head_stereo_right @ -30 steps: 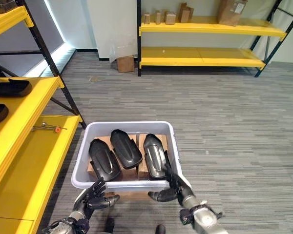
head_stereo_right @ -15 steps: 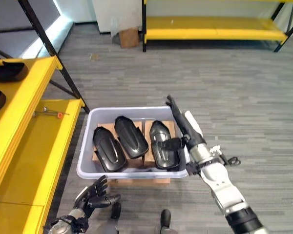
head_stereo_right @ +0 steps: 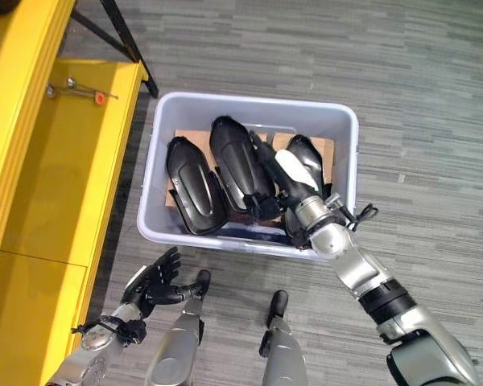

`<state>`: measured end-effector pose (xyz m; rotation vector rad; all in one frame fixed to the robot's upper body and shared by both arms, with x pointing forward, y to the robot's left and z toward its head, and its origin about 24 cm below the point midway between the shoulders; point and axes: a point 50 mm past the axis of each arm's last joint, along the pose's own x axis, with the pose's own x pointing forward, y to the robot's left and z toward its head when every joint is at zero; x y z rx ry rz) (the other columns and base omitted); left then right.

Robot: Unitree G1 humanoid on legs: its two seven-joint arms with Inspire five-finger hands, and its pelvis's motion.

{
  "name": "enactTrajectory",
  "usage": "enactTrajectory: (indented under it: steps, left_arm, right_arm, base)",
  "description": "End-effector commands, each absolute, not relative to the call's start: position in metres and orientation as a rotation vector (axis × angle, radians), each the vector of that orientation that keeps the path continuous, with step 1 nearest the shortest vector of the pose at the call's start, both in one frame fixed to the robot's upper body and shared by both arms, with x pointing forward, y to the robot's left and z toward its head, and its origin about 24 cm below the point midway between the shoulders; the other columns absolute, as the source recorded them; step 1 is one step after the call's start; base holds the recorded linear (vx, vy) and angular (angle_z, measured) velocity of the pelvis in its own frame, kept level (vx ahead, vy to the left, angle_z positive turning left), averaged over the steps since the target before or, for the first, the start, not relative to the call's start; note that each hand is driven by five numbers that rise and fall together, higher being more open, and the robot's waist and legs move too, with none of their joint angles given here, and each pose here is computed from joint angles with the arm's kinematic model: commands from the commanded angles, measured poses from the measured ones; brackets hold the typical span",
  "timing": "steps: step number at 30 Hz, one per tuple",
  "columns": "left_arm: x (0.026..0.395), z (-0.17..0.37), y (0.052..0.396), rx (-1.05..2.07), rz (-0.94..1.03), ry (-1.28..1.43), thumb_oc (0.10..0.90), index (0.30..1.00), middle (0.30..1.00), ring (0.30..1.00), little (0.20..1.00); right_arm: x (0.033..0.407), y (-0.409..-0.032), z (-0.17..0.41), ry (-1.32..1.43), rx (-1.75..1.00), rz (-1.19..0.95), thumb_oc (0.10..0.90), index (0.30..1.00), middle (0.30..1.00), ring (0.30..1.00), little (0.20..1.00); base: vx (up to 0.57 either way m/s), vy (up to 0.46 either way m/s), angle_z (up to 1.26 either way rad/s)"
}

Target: Move parts from the plastic box to the shelf.

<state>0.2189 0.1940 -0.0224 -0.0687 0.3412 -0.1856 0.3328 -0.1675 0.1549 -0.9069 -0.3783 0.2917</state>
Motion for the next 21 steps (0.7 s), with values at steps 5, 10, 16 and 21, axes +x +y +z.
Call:
enactTrajectory:
  steps: [5, 10, 16, 21]
  left_arm:
    - [0.222, -0.002, 0.194, -0.071, -0.189, 0.212, 0.9, 1.0, 1.0, 1.0, 1.0]
    - [0.223, 0.0, 0.198, -0.066, -0.169, 0.201, 0.9, 1.0, 1.0, 1.0, 1.0]
    - [0.225, 0.004, 0.199, -0.061, -0.166, 0.183, 0.9, 1.0, 1.0, 1.0, 1.0]
    - [0.228, 0.006, 0.2, -0.061, -0.156, 0.168, 0.9, 1.0, 1.0, 1.0, 1.0]
  right_arm:
    - [0.334, -0.145, 0.218, -0.656, -1.083, 0.321, 0.9, 1.0, 1.0, 1.0, 1.0]
    - [0.336, -0.143, 0.226, -0.674, -1.206, 0.342, 0.9, 1.0, 1.0, 1.0, 1.0]
    - [0.342, -0.15, 0.232, -0.668, -1.348, 0.303, 0.9, 1.0, 1.0, 1.0, 1.0]
    - [0.347, -0.156, 0.234, -0.646, -1.423, 0.279, 0.9, 1.0, 1.0, 1.0, 1.0]
  base:
    - [-0.03, -0.014, 0.01]
    - [-0.01, -0.004, 0.01]
    - [0.0, 0.0, 0.0]
    - [0.0, -0.005, 0.03]
